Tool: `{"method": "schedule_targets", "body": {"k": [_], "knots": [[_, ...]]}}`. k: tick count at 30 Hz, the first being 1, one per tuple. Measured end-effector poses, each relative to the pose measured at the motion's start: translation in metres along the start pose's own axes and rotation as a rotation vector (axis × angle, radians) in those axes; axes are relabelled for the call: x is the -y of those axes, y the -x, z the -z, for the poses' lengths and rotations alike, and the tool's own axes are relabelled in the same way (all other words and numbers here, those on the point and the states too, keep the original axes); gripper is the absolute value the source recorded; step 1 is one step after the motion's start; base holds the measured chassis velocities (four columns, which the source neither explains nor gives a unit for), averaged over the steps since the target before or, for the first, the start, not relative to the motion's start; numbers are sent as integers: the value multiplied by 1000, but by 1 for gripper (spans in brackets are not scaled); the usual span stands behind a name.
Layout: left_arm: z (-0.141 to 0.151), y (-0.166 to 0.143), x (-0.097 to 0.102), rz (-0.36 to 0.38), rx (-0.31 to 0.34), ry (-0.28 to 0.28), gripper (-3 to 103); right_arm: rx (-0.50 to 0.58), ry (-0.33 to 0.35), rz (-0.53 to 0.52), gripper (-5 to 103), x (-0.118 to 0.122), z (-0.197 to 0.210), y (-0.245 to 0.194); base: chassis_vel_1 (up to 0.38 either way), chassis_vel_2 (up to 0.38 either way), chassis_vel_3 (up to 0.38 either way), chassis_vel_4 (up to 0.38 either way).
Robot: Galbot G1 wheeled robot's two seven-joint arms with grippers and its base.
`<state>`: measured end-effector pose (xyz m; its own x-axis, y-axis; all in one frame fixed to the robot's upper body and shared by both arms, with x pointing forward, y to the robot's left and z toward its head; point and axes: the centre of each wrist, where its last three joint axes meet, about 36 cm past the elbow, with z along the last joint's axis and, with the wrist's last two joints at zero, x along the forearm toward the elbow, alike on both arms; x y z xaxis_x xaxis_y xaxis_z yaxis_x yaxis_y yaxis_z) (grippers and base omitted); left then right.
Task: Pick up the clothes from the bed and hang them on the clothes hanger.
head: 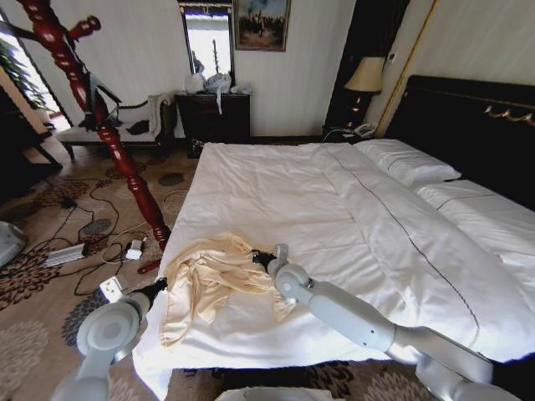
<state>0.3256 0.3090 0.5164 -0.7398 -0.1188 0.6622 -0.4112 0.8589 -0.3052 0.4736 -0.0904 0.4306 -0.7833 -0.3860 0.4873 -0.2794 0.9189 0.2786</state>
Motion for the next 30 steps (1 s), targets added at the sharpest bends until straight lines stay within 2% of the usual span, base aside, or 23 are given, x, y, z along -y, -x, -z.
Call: {"method": "schedule_targets", "body": {"k": [2,3,6,7,9,11,15,16,17,19,21,23,24,25,27,28,30], "knots": [[-1,2,0,1,-5,0,2,10,14,0,31,2,3,1,0,0,0,0],[-1,2,0,1,-5,0,2,10,14,0,31,2,3,1,0,0,0,0],[0,4,0,4,-6,3,2,3,45,8,47,0,5,2,0,0,0,0],[0,4,0,4,-6,3,2,3,45,8,47,0,5,2,0,0,0,0],[0,6,0,6,-6,3,2,-5,55,13,58,-2,4,3,0,0,0,0],[1,6,-1,6,-7,4,2,-8,55,15,58,-3,2,3,0,0,0,0],[1,7,-1,9,-8,5,2,-35,30,5,80,-6,-4,5,0,0,0,0],[1,7,-1,10,-8,5,2,-38,25,3,80,-6,-5,5,0,0,0,0],[1,7,-1,10,-7,5,2,-38,21,4,89,-6,-6,5,0,0,0,0],[1,8,-1,11,-7,5,2,-39,14,10,88,-5,-6,5,0,0,0,0],[1,8,-2,12,-7,4,2,-40,8,18,78,-5,-8,4,0,0,0,0],[2,9,-2,13,-7,4,2,-40,6,20,78,-5,-8,4,0,0,0,0],[2,9,-2,14,-8,3,2,-38,-1,23,66,-5,-9,4,0,0,0,0],[2,10,-2,15,-8,2,2,-38,-8,23,66,-5,-10,4,0,0,0,0],[1,10,-2,17,-8,1,2,-39,-15,22,56,-4,-11,5,0,0,0,0],[1,10,-2,17,-8,1,2,-39,-15,22,56,-4,-11,5,0,0,0,0],[2,10,-2,17,-8,1,2,-39,-17,20,45,-3,-12,6,0,0,0,0]]}}
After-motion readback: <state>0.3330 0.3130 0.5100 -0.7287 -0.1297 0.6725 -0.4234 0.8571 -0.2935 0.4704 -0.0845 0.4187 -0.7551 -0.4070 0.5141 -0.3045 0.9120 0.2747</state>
